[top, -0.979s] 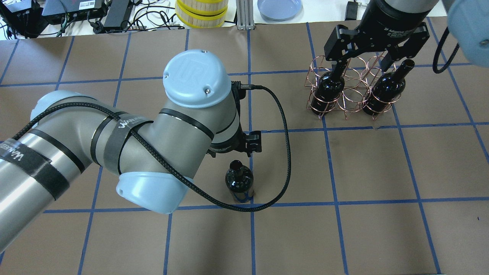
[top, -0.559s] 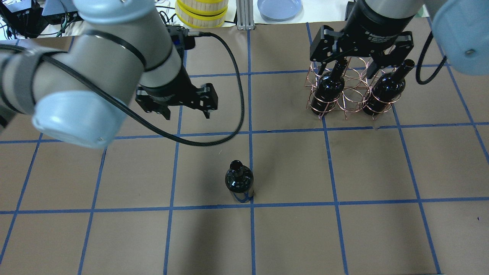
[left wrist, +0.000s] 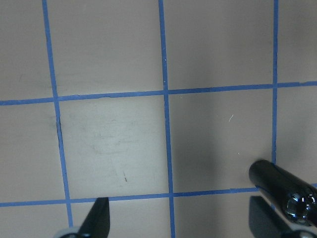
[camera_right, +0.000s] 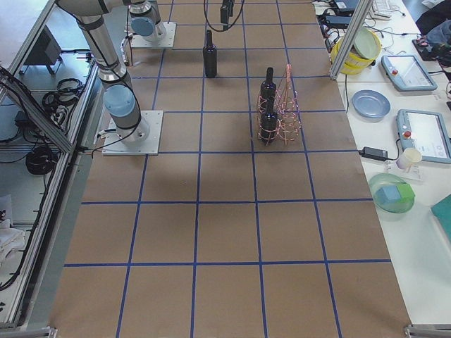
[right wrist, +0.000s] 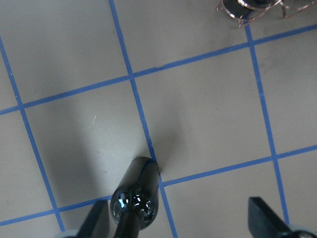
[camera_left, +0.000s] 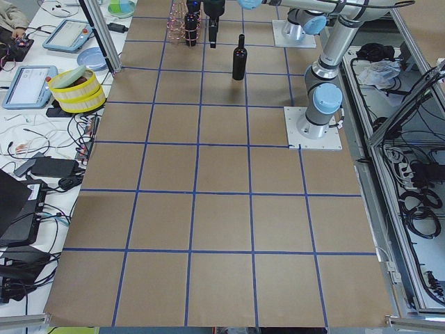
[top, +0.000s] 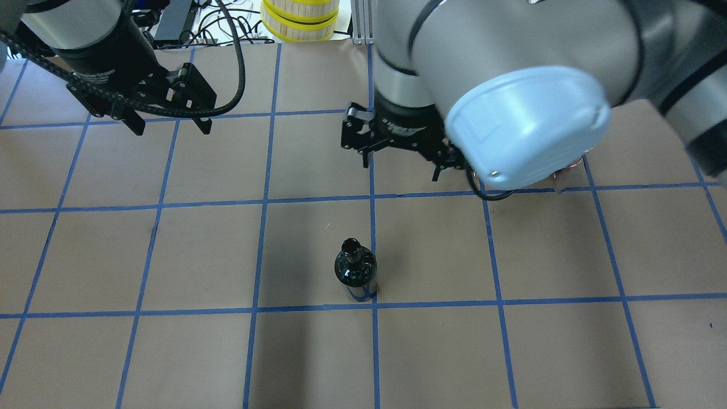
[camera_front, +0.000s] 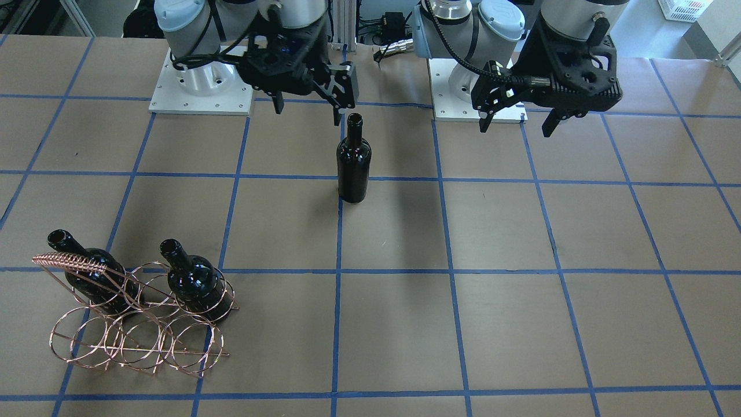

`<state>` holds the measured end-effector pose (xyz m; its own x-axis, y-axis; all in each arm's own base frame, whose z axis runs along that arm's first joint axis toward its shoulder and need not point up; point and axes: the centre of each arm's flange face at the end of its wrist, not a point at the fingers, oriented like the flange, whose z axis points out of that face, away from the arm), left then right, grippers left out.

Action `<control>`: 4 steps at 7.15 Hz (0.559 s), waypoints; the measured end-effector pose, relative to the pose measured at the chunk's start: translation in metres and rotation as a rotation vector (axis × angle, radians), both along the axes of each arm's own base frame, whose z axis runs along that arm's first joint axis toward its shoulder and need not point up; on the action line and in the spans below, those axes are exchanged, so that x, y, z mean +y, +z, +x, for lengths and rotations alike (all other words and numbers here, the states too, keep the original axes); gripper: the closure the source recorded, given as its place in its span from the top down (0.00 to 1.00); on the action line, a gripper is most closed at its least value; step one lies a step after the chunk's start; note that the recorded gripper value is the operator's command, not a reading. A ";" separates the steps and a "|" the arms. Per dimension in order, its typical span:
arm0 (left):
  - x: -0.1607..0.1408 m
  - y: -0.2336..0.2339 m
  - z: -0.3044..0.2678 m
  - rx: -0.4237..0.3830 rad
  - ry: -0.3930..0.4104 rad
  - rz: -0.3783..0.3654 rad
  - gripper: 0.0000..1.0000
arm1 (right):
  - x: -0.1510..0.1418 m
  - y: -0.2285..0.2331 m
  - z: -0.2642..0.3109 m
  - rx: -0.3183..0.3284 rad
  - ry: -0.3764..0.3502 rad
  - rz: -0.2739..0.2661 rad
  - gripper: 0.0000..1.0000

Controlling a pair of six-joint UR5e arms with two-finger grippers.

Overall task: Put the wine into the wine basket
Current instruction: 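Lower the right gripper onto the bottle neck and close it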

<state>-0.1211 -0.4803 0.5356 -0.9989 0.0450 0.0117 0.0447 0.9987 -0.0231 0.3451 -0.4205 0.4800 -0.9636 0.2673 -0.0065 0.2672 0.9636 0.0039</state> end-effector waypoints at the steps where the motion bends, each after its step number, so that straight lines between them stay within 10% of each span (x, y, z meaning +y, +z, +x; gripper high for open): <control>1: 0.000 0.004 0.004 -0.006 -0.006 -0.008 1.00 | 0.008 -0.021 0.028 0.019 -0.006 0.031 1.00; 4: 0.000 0.003 0.032 -0.037 -0.095 -0.001 1.00 | 0.017 -0.073 0.050 0.053 0.059 0.116 0.92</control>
